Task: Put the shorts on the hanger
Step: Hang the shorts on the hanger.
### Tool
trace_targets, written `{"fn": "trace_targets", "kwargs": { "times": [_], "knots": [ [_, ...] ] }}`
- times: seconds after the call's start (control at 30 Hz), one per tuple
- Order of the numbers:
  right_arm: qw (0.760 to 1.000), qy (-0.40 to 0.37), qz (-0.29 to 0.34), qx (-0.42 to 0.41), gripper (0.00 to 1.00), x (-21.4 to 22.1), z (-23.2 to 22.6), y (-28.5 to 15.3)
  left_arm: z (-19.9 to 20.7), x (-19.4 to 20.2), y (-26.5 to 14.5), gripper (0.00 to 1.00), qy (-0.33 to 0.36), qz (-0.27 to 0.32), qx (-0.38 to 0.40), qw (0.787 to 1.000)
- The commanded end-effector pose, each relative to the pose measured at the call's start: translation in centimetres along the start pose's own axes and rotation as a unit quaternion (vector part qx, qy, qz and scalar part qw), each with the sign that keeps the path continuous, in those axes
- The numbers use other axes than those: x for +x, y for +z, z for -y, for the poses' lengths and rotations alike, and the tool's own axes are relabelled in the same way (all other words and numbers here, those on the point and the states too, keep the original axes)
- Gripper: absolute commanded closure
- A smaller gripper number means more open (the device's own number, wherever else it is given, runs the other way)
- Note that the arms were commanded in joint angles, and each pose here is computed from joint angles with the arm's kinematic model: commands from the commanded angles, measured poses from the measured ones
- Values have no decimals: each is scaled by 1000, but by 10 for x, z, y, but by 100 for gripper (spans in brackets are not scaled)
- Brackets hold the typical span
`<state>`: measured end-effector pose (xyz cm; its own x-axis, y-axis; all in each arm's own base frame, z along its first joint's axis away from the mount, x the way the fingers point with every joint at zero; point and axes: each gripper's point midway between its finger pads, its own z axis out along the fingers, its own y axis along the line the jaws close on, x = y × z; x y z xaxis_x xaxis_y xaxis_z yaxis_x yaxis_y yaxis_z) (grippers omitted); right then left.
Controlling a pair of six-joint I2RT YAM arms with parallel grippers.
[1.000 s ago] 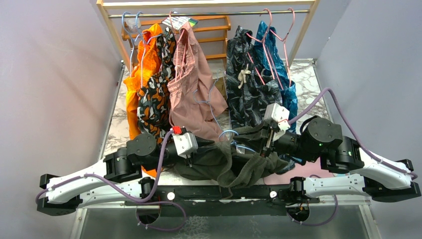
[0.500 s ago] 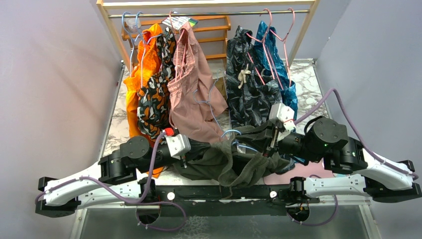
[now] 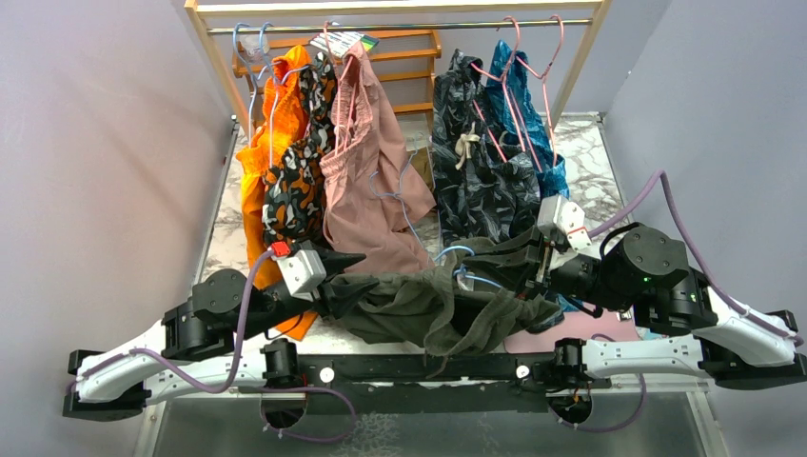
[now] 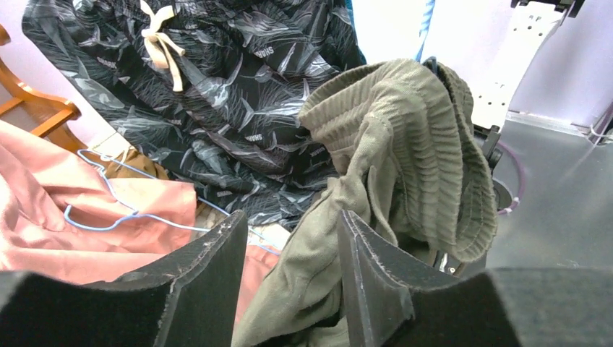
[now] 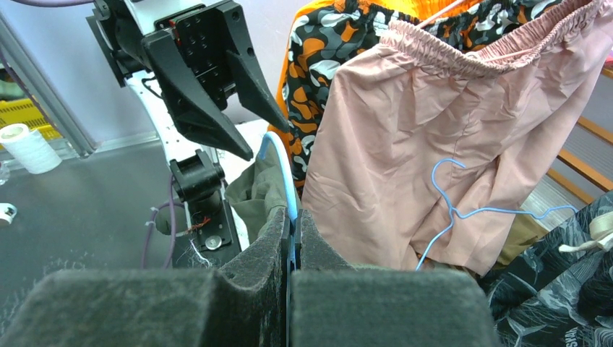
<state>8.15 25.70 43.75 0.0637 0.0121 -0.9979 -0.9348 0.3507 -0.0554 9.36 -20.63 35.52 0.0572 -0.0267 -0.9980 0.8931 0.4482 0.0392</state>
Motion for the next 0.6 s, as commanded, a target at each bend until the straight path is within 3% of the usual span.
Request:
{"fn": "trace_targets", "kwargs": {
  "times": [0.0, 0.23, 0.57],
  "knots": [
    [999, 6, 36, 4, 99, -23, 3, -6, 10, -11, 5, 46, -15, 3, 24, 1000],
    [999, 10, 32, -4, 99, -19, -2, -1, 33, -5, 32, 44, 6, -21, 77, 997],
    [1000, 13, 19, -21, 99, -9, -10, 8, 53, -30, 59, 39, 26, 30, 125, 991]
  ]
}}
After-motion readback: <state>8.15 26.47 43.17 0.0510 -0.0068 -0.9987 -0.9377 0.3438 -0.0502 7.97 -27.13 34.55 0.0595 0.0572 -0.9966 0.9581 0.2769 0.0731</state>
